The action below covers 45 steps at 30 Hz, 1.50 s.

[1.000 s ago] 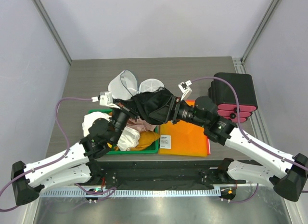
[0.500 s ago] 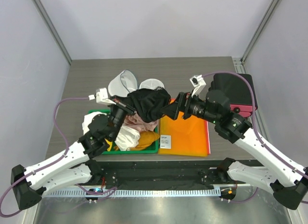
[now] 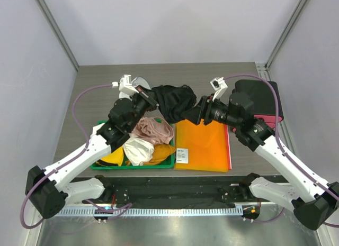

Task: Place the bra in the laundry bag and zip it closed

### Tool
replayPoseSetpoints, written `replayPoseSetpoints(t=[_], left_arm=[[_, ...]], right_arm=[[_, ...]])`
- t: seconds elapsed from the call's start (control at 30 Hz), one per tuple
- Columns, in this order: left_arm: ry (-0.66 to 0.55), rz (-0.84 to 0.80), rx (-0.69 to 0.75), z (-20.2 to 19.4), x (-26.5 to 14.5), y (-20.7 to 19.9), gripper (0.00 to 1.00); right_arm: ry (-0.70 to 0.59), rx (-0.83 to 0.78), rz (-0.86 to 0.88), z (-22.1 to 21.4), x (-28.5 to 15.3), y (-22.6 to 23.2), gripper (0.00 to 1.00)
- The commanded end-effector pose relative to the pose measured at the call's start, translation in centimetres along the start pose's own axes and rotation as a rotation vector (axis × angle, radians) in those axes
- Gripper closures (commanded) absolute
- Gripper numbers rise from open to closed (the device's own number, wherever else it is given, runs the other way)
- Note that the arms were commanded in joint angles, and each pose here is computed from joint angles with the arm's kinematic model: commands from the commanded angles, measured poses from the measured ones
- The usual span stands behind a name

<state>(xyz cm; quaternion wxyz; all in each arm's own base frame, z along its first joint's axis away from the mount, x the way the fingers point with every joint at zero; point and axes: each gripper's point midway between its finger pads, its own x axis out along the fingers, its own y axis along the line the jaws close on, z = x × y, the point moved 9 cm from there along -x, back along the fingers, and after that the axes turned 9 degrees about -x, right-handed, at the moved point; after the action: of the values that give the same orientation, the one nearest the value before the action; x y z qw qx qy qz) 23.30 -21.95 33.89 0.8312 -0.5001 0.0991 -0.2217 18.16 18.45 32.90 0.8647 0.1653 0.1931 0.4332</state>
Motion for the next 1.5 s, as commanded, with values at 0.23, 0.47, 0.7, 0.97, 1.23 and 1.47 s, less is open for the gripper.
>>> replayPoseSetpoints(t=[0.23,0.47,0.7,0.97,1.23,1.47], left_arm=[[0.138,-0.085,-0.100,0.0,2.5,-1.3,1.00],[0.179,-0.067,-0.147,0.6,3.1,-0.5,1.00],[0.237,0.003,-0.254,1.6,4.2,0.0,1.00],[0.234,0.065,-0.311,2.8,4.9,0.7,1.00],[0.259,0.067,-0.320,3.3,4.8,0.7,1.00],[0.302,0.051,-0.369,2.9,4.8,0.9,1.00]], right_arm=[[-0.135,0.039,0.063,2.5,1.8,-0.9,0.64],[-0.119,0.042,0.033,2.4,1.7,-1.8,0.59],[-0.063,0.050,-0.038,2.0,0.9,-2.0,0.36],[-0.103,0.008,-0.085,3.4,-0.8,-1.5,0.06],[-0.116,0.004,0.011,4.3,0.1,-2.8,0.00],[-0.160,0.053,0.136,4.4,1.6,-3.2,0.00]])
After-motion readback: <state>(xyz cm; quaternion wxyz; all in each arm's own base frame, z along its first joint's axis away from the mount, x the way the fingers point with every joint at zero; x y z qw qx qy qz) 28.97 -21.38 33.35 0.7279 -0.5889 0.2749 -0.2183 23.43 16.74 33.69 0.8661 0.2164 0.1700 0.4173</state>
